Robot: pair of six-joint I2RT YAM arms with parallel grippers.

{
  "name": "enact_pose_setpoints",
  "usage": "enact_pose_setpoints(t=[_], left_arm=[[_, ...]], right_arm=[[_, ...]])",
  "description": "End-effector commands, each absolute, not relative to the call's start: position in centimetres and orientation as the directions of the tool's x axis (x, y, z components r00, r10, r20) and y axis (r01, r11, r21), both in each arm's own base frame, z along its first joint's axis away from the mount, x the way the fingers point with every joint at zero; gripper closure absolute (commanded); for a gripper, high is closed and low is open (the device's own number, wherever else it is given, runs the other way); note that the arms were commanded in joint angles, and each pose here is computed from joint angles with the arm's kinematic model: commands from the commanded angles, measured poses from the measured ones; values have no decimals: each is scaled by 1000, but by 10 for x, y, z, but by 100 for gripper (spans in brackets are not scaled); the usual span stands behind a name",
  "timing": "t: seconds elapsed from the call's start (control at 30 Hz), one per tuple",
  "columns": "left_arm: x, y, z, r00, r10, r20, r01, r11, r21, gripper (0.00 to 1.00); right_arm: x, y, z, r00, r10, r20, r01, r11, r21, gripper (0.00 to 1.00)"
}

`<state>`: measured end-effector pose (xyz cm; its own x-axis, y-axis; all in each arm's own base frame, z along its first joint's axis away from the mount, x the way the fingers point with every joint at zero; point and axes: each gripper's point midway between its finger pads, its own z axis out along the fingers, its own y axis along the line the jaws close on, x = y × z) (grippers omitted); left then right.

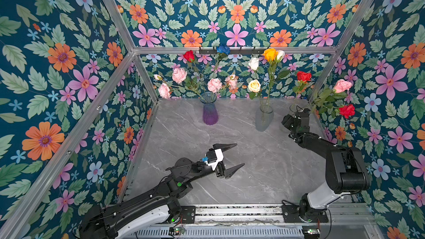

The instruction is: Arrange the flowers into the vase

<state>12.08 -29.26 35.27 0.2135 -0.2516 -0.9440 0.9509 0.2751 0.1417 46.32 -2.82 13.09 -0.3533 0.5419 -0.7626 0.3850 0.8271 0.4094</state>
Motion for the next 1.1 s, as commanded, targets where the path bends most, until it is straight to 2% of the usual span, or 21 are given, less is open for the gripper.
enact_pose_setpoints(t=[0.0,0.17,0.37,0.63,0.77,0.87,0.93,1.07], left_arm=[[120,-291,359,222,-268,-937,950,277,146,22],[121,-292,359,223,-265,-938,949,279,146,22],[127,-291,355,217,-253,-943,941,311,133,22],[150,-283,343,195,-250,-949,898,433,71,22],[174,-275,334,162,-265,-951,841,541,-8,19],[194,-258,318,162,-262,-951,755,654,-51,17],[209,-239,304,182,-230,-956,653,755,-57,13],[228,-196,284,247,-143,-958,432,901,-23,6]], right_arm=[[464,-32,127,-383,509,-771,392,845,364,18],[468,-33,126,-385,508,-771,394,846,360,18],[465,-31,128,-397,496,-772,380,855,354,13],[421,-18,138,-407,464,-787,335,877,344,10],[388,-11,144,-410,418,-810,301,901,312,10],[359,-9,153,-397,284,-873,258,947,191,10],[341,-7,159,-364,160,-918,224,971,80,10],[316,-17,153,-311,105,-945,240,970,29,6]])
